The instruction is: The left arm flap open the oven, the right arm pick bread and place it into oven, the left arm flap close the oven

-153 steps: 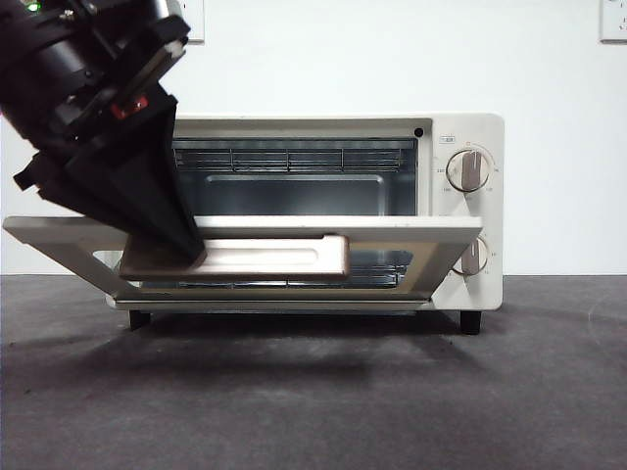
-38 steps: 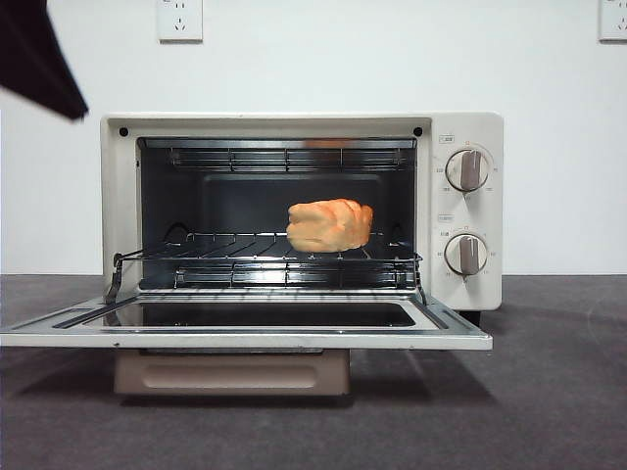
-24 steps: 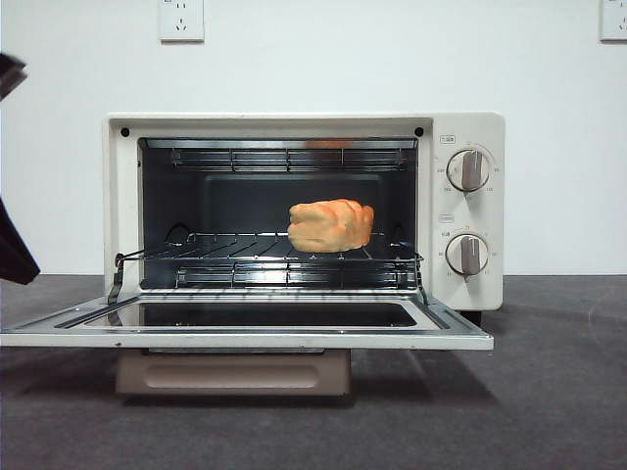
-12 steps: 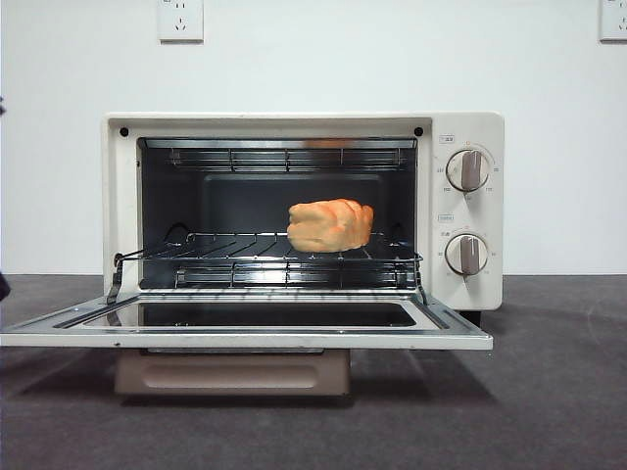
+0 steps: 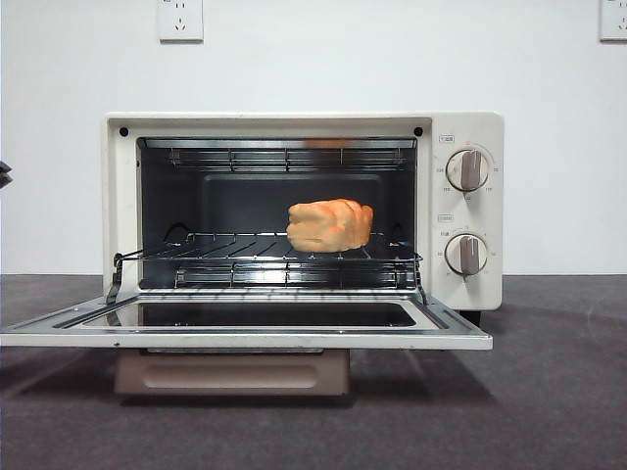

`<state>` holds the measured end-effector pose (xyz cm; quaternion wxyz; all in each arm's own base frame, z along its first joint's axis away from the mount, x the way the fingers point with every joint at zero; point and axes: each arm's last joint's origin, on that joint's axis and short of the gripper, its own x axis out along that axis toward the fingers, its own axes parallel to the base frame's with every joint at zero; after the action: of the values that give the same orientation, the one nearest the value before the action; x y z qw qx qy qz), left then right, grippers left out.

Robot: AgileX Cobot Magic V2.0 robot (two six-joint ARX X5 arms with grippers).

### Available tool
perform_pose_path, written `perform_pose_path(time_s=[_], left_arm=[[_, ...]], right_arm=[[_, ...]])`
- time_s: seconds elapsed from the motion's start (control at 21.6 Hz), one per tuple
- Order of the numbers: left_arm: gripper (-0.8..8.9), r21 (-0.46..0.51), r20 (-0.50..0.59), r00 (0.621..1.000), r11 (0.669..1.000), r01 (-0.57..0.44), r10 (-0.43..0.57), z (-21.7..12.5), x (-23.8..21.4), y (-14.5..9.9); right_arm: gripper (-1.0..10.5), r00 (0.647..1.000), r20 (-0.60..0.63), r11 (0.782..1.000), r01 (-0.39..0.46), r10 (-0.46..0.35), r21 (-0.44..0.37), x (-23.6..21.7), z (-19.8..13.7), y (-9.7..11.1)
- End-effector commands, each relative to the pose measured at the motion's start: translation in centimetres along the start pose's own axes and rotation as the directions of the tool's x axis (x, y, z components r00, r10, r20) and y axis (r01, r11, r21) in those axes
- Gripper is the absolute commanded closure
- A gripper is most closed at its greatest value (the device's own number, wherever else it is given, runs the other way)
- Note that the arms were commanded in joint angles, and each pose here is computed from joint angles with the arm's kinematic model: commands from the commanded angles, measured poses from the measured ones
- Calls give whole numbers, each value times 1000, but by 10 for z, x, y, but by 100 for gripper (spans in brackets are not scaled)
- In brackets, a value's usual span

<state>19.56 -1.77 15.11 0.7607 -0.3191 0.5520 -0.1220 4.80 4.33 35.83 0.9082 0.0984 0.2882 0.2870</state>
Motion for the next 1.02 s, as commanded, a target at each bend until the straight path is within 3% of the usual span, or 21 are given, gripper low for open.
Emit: perform_pose_path(time_s=[0.05, 0.51, 1.02], left_arm=[[799, 23, -48, 998, 999, 31, -30, 0, 6, 1], [799, 23, -97, 993, 997, 71, -69, -1, 12, 2], [798, 6, -133, 967, 975, 221, -218, 0, 11, -3]], right_arm=[[452, 1000, 19, 1000, -12, 12, -13, -3, 4, 2], [452, 1000, 19, 1000, -13, 13, -13, -3, 4, 2], [452, 1000, 18, 1000, -13, 13, -12, -3, 4, 2]])
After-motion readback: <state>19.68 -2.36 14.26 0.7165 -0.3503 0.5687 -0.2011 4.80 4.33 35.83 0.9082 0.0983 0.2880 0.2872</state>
